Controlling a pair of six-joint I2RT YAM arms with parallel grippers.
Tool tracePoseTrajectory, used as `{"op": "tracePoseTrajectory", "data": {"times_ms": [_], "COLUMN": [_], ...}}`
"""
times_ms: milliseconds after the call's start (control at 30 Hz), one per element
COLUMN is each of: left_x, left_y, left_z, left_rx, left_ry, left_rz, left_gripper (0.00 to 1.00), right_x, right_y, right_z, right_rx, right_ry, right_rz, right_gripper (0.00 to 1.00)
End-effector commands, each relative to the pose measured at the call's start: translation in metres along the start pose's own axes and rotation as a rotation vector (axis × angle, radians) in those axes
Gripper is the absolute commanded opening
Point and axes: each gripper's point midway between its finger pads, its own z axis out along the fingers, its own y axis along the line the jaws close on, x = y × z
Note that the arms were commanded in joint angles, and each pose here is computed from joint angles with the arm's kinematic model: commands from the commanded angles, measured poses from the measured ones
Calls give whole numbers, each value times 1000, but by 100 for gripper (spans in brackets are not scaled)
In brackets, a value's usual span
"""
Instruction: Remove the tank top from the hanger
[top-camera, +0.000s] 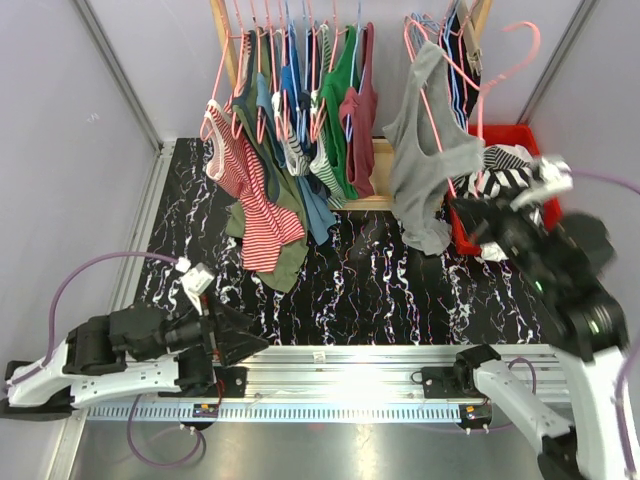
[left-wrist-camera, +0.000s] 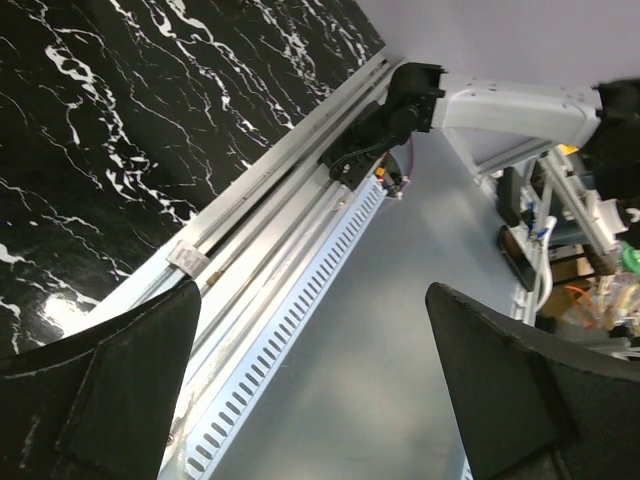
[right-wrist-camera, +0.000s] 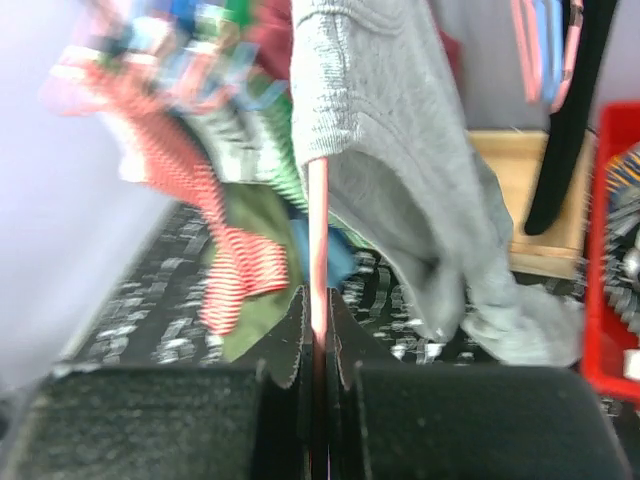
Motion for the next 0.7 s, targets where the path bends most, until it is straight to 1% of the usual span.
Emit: {"op": "tracePoseTrajectory", "data": {"times_ms": [0,33,100,133,167,200,233,333,433,500,600,633,667], "left_x": [-33,-41,-51,-57,-60,-60,-60,-52,-47,-46,-44,-38,-42], "left_y": [-20,-22,-24,-24,-24,-25,-27,-30,-41,-46,-47,-43,-48], "left_z": [9,8,13,13,15,21,25,42,58,65,68,71,71], "left_rx": [19,15,2,-10,-20,-29,-28,-38,-2,20,35,32,53], "left_ry": [-84,-110,-138,-161,-167,-158,-146,-80,-37,-38,-46,-39,-66], "left_rz": [75,93,112,132,144,159,186,237,265,266,262,258,250], "left_gripper": [99,99,99,99,99,99,99,99,99,99,99,99,99], "right_x": [-2,0,12,23,32,46,57,86,108,117,125,127,129], "right_y": [31,44,56,72,79,84,94,107,111,112,106,108,109], "right_z": [-53,-77,-103,-114,-121,-128,-136,-147,-158,-161,-156,-155,-152], "right_rx": [-147,-219,-288,-387,-435,-469,-552,-690,-779,-800,-763,-783,-803], "right_ry": [-50,-64,-31,27,70,144,210,353,468,497,513,528,539], "right_rz": [61,51,54,48,47,58,63,95,113,131,136,151,160], "right_gripper": [0,0,0,0,0,0,0,0,0,0,0,0,0]}}
